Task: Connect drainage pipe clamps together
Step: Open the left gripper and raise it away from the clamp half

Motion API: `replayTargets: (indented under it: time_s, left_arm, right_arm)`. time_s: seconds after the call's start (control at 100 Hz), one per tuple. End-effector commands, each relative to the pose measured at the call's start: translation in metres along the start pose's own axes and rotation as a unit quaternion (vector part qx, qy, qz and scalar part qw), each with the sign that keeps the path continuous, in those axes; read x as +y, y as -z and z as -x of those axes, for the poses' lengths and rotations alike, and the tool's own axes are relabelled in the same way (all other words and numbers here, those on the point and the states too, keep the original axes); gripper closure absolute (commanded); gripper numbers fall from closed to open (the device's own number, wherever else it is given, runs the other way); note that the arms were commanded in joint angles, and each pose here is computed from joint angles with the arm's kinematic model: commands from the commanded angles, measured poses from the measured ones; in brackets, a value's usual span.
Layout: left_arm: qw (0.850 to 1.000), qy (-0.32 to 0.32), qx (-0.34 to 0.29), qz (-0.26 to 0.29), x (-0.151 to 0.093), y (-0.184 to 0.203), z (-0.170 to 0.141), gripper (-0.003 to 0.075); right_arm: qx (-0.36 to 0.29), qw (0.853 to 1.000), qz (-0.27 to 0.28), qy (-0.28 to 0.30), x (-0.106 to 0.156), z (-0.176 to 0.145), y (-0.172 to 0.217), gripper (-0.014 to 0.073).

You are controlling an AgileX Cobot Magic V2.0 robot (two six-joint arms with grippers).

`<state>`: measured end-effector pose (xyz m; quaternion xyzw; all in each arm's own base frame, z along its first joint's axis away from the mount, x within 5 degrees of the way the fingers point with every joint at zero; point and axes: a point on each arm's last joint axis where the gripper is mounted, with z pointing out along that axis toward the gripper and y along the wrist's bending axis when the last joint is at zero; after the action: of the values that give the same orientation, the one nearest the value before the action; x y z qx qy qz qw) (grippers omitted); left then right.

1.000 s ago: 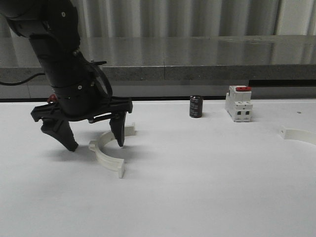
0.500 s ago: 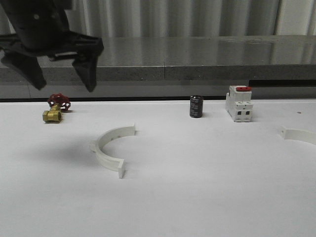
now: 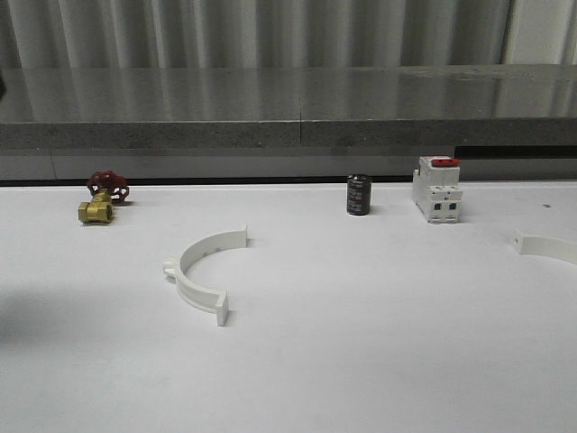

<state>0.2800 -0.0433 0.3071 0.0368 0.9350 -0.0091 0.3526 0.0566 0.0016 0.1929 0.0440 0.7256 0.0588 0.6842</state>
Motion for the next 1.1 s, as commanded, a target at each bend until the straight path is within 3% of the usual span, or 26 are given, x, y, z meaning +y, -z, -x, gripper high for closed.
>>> replayTargets:
  time_s: [0.0, 0.44, 0.65, 0.77, 0.91, 1.09]
  left_arm:
    - [0.996, 0.017, -0.09, -0.005, 0.009, 0.031, -0.002, 0.0083]
    - [0.972, 0.036, -0.231, -0.023, 0.017, 0.09, -0.096, 0.0083]
    - [0.962, 0.044, -0.269, -0.029, 0.018, 0.108, -0.123, 0.0083]
    - [0.964, 0.045, -0.261, -0.027, 0.019, 0.114, -0.132, 0.009]
    - [0.964, 0.045, -0.262, -0.026, 0.019, 0.117, -0.135, 0.0186]
    - [0.963, 0.045, -0.265, -0.027, 0.019, 0.118, -0.135, 0.0463]
  right_arm:
    - [-0.06, 0.998, 0.004, 0.005, 0.001, 0.014, 0.003, 0.0664]
    - [-0.06, 0.998, 0.004, 0.005, 0.001, 0.014, 0.003, 0.0664]
    - [-0.06, 0.998, 0.004, 0.005, 0.001, 0.014, 0.003, 0.0664]
    - [-0.06, 0.998, 0.004, 0.005, 0.001, 0.014, 0.003, 0.0664]
    - [-0.06, 0.998, 0.004, 0.005, 0.001, 0.014, 0.003, 0.0664]
    - [-0.06, 0.998, 0.004, 0.005, 0.001, 0.014, 0.003, 0.0664]
